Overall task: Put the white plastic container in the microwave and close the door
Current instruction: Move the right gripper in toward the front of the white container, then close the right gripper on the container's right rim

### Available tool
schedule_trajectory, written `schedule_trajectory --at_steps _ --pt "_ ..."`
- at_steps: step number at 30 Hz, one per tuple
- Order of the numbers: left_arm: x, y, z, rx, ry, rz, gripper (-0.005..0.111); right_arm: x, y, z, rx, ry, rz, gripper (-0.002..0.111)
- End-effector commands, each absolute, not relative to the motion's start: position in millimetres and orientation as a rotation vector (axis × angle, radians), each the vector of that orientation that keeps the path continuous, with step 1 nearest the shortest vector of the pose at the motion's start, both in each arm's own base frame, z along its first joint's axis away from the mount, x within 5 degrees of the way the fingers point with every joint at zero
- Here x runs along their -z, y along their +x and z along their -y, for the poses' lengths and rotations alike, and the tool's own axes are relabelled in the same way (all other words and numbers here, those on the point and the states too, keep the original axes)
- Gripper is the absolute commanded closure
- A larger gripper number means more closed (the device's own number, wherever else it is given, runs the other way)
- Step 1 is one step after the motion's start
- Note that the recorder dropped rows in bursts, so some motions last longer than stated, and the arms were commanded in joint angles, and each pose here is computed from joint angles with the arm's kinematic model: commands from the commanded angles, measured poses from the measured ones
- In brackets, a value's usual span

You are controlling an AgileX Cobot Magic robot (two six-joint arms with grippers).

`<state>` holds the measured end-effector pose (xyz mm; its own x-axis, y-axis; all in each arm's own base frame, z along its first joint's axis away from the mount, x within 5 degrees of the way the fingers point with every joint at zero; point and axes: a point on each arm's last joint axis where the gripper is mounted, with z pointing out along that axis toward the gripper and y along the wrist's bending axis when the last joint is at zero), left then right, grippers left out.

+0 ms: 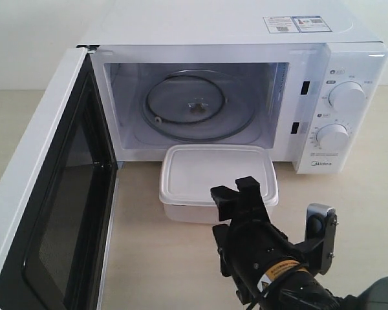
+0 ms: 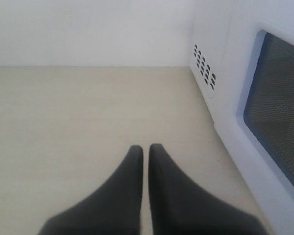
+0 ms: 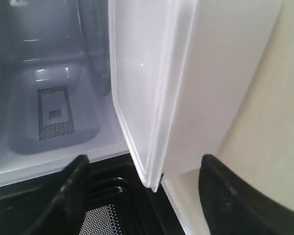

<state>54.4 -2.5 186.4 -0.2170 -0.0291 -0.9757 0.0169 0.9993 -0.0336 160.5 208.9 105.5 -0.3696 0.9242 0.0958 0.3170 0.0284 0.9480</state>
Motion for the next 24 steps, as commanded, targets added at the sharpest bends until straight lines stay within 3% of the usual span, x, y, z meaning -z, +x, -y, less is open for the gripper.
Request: schedule_trajectory --at_steps 1,24 --pt "-185.7 54.3 2.5 0.043 -0.012 -1.788 0.102 -102.1 163.1 -213.0 -1.285 1.345 -1.749 0.048" --pt "-185.7 54.3 2.5 0.043 -0.012 -1.788 0.102 -108.2 188.6 -218.8 -1.188 1.343 -1.717 0.048"
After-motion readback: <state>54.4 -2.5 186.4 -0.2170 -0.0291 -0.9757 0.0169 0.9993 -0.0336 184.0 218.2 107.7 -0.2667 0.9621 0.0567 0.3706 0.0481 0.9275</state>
